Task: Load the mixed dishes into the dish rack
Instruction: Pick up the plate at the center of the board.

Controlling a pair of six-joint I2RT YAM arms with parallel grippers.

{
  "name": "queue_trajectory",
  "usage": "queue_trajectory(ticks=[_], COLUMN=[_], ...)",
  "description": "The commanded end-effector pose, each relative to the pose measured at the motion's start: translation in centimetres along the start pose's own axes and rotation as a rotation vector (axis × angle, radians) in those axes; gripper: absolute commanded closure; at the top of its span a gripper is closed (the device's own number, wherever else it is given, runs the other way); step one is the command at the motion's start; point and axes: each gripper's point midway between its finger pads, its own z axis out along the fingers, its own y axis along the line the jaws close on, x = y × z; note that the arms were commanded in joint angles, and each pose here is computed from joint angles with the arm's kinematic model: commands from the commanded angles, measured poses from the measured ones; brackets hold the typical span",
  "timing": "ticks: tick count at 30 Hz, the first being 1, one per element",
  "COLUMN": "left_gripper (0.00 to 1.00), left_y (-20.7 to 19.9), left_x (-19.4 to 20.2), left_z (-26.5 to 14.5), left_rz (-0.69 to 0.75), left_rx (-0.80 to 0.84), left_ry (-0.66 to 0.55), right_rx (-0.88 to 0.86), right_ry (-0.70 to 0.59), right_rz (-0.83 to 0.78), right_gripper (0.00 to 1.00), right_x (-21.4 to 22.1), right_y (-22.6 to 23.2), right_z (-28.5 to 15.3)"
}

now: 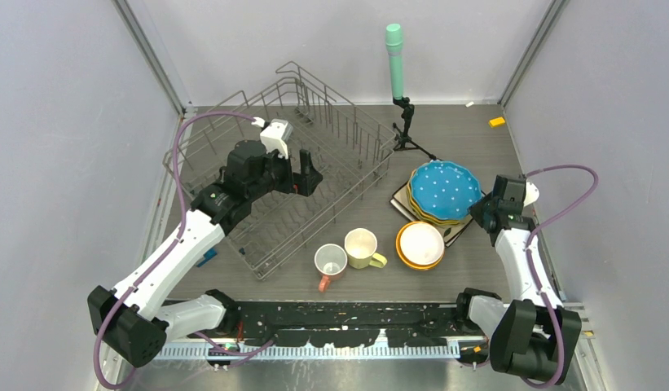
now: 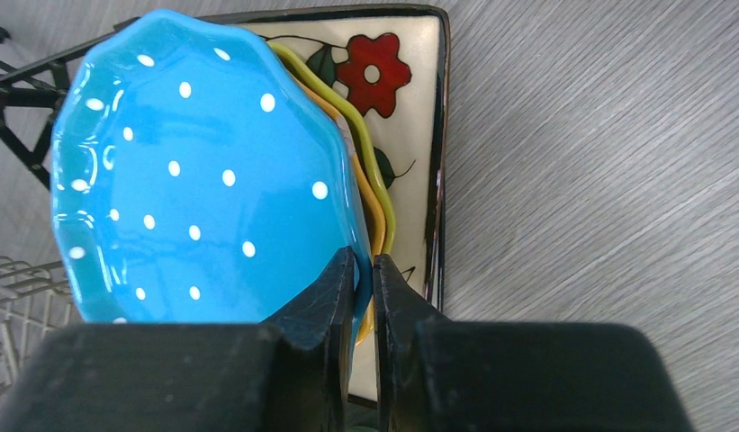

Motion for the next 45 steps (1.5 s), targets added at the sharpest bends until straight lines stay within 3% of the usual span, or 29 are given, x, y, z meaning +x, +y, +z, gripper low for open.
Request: queue_trajectory(ticks=[1,19,32,40,45], left_gripper=[0.0,0.0,0.0,0.0,0.0], left_y=[-0.6,-0.9,-0.9,-1.1,-1.1], left_x=[-1.0,-1.1,-0.9,-0.4,-0.3], left_z=[-0.2,-0.5,-0.5,-0.2,-0.2], left_rz=[-0.008,-0.006,-0.011,-0.018,-0.019], left_rx=[0.033,0.048,0.05,0.066,0.065], left_ry=[-0.035,-0.035,-0.036,-0.021,-0.023], right_rx=[-0.143,-0.319,-0.158,-0.01,-0.003], right_ry=[-0.075,-0.135,-0.19,-0.152,-0.134], right_rz=[0.07,0.227,0.139,0.079,0.077], right_gripper=[1.0,1.0,1.0,0.99,0.88], right_x=[-2.2,-2.5,-3.6,-2.3,-1.6], right_y=[3.1,4.4,1.7,-1.5,-1.8], right_z=[-1.4,-1.2,-2.4,-3.0,-2.8])
